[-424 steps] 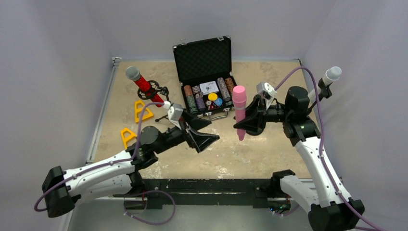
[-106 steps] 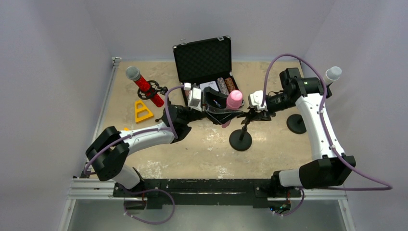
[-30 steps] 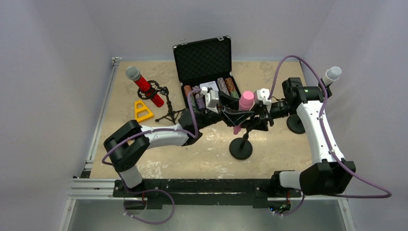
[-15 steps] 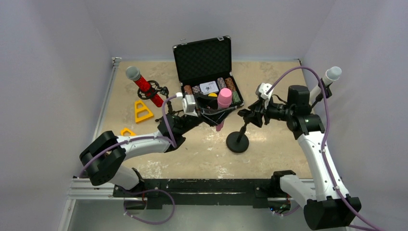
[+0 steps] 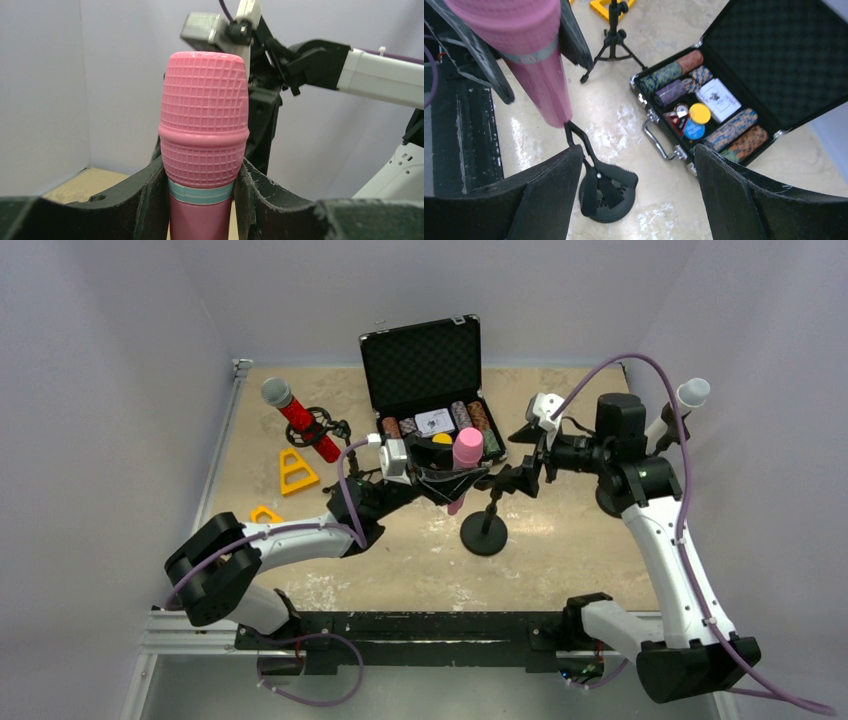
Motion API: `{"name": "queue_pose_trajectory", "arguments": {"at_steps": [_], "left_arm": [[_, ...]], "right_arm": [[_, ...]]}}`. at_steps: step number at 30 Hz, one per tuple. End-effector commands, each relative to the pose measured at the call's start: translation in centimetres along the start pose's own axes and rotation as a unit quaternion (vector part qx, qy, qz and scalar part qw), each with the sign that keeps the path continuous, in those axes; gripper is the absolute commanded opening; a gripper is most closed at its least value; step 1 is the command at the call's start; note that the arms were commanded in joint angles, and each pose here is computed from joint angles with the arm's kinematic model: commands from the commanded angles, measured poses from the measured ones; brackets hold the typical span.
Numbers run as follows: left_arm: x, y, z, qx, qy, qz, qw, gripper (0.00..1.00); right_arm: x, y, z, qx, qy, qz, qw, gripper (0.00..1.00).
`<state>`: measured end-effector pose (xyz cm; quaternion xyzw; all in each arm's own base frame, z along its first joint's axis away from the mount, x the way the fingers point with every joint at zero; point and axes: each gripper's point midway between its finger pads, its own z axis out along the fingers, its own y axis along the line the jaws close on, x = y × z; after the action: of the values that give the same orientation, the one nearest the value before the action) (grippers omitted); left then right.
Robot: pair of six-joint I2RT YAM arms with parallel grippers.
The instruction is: Attach the microphones to the stand
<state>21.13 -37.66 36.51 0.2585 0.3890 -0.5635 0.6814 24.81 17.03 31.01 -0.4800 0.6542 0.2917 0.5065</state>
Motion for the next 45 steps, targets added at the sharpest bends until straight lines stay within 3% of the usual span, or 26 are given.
{"name": "queue_pose_trajectory", "arguments": {"at_steps": [1, 5, 8, 11, 24, 32, 35, 39, 41, 42, 45], "left_arm": [[-3.3, -0.9, -0.3, 0.022, -0.041, 0.019, 0.999, 0.00], [-3.8, -1.1, -1.1, 0.029, -0.039, 0.021, 0.999, 0.00], [-4.0, -1.8, -1.4, 0.049, -0.034, 0.023, 0.998, 0.00], [-3.9, -2.5, -1.6, 0.070, -0.029, 0.024, 0.997, 0.00], [-3.7, -3.0, 0.0, 0.105, -0.025, 0.022, 0.994, 0.00], [-3.6, -2.8, 1.7, 0.120, -0.027, 0.019, 0.992, 0.00], [-3.3, -2.4, 1.9, 0.116, -0.026, 0.021, 0.993, 0.00], [-2.7, -2.1, 2.2, 0.114, -0.022, 0.017, 0.993, 0.00], [-2.4, -2.0, 2.3, 0.114, -0.019, 0.014, 0.993, 0.00], [-2.2, -1.9, 2.3, 0.114, -0.018, 0.012, 0.993, 0.00], [-2.2, -1.7, 2.6, 0.112, -0.019, 0.013, 0.993, 0.00]], "right_arm": [[-2.4, 0.5, -0.7, -0.029, -0.006, -0.040, 0.999, 0.86], [-1.9, 2.2, -1.8, -0.083, 0.002, -0.095, 0.992, 0.88], [0.1, 3.3, -2.4, -0.129, 0.009, -0.202, 0.971, 0.90], [0.8, 3.5, -2.3, -0.157, 0.008, -0.230, 0.960, 0.91], [3.5, 2.2, -0.5, -0.205, 0.036, -0.180, 0.961, 0.90], [3.3, 2.0, 0.2, -0.214, 0.022, -0.152, 0.965, 0.81], [3.5, 2.0, 0.4, -0.217, 0.024, -0.143, 0.965, 0.72], [3.8, 2.0, 0.4, -0.218, 0.028, -0.138, 0.966, 0.49], [3.8, 2.0, 0.4, -0.218, 0.028, -0.139, 0.965, 0.29], [3.8, 2.1, 0.4, -0.218, 0.028, -0.140, 0.965, 0.23], [3.7, 2.1, 0.4, -0.218, 0.025, -0.142, 0.965, 0.19]]}}
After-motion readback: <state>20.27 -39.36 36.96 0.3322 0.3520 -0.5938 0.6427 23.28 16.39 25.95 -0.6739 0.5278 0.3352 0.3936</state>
